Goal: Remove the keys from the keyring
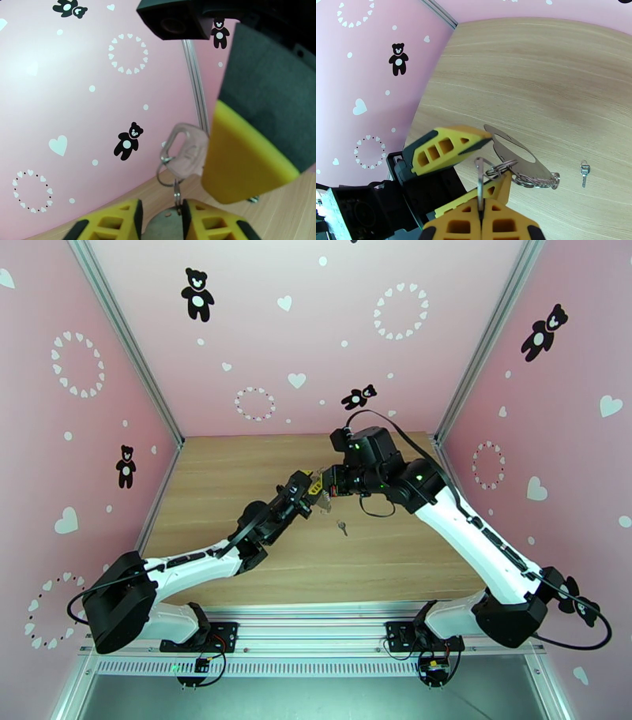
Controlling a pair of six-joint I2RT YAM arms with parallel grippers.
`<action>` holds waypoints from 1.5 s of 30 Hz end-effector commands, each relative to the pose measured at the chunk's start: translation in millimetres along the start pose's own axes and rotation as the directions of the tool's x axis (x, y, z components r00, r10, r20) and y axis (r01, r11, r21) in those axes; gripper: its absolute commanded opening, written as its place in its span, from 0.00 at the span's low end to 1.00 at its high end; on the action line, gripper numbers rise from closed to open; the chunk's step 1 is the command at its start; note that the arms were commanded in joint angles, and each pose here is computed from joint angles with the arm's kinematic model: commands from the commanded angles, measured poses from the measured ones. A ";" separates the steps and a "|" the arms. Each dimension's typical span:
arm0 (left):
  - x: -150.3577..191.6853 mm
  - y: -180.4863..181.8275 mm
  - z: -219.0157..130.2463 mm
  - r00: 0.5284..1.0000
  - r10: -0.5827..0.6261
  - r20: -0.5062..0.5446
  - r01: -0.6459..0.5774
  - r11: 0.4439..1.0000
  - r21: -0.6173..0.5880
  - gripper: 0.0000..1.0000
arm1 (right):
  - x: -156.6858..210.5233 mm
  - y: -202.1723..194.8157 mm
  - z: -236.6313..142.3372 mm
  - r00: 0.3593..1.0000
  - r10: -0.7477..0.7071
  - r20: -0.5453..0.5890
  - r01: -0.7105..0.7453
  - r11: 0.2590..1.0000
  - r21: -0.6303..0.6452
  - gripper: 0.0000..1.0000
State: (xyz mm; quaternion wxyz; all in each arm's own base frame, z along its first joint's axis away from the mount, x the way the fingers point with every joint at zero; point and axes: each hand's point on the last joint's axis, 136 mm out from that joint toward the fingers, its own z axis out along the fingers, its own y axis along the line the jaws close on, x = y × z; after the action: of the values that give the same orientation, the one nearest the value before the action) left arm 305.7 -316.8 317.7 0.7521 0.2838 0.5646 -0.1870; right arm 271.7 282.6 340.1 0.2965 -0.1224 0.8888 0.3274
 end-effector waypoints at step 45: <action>-62.2 -24.8 -33.0 0.995 -0.087 0.044 0.048 0.832 0.553 0.00 | 9.5 -3.9 -54.6 0.961 -0.254 0.112 0.277 0.916 -0.291 0.41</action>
State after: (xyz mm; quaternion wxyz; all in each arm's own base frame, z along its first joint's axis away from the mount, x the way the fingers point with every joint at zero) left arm 274.3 -314.1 341.6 0.6687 0.4254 0.5122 -0.3311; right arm 255.8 242.9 352.6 0.3093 -0.1949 0.8303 0.4207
